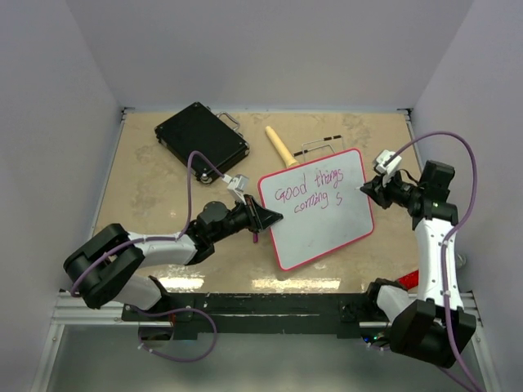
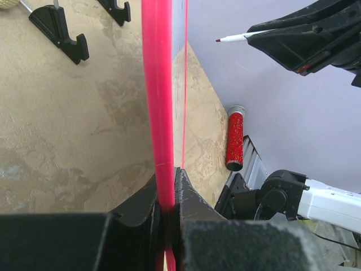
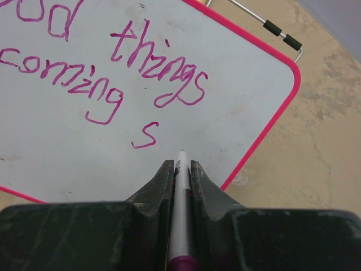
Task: Write a sentence on the whiteboard
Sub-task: Write on the whiteboard with the whiteboard marker without the cap.
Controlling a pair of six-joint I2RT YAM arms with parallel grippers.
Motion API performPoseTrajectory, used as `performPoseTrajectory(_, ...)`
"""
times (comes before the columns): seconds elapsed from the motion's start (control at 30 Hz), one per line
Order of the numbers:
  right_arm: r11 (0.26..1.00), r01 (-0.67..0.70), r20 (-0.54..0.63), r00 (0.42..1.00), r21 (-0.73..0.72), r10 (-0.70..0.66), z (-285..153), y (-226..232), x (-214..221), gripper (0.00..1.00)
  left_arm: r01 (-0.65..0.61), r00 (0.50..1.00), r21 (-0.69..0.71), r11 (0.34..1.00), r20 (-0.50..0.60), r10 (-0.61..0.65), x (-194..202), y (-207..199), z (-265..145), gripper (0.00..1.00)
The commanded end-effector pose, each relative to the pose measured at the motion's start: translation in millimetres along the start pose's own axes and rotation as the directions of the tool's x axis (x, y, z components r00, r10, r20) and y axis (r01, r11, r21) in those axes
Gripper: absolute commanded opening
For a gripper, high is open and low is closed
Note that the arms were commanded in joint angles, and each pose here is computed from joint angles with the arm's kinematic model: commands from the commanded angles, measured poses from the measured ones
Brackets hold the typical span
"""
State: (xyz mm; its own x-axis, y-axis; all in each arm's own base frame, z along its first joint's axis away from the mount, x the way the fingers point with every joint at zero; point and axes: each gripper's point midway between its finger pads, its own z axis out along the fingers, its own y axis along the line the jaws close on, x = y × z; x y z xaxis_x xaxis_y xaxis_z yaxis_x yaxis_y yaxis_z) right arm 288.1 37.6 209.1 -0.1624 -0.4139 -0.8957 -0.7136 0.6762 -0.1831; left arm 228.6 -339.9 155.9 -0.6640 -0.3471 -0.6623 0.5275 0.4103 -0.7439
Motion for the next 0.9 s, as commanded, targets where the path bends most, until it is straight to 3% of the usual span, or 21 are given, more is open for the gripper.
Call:
performPoseTrajectory(0.0, 0.999, 0.009, 0.031, 1.000, -0.052, -0.007, -0.8, 6.3, -5.5, 0.00, -0.055, 0.998, 0.044, 0.998, -0.015, 0.056, 3.5, -4.9, 0.1, 0.00)
performPoseTrajectory(0.27, 0.999, 0.033, 0.083, 0.996, 0.008, -0.033, 2.1, -2.5, -11.0, 0.00, -0.054, 0.998, 0.044, 0.998, -0.013, 0.054, 2.0, -5.7, 0.1, 0.00)
performPoseTrajectory(0.87, 0.986, 0.079, 0.024, 0.997, -0.146, -0.076, 22.7, 15.4, 17.8, 0.00, -0.049, 0.999, 0.050, 0.998, -0.017, 0.050, 2.9, -6.1, 2.7, 0.00)
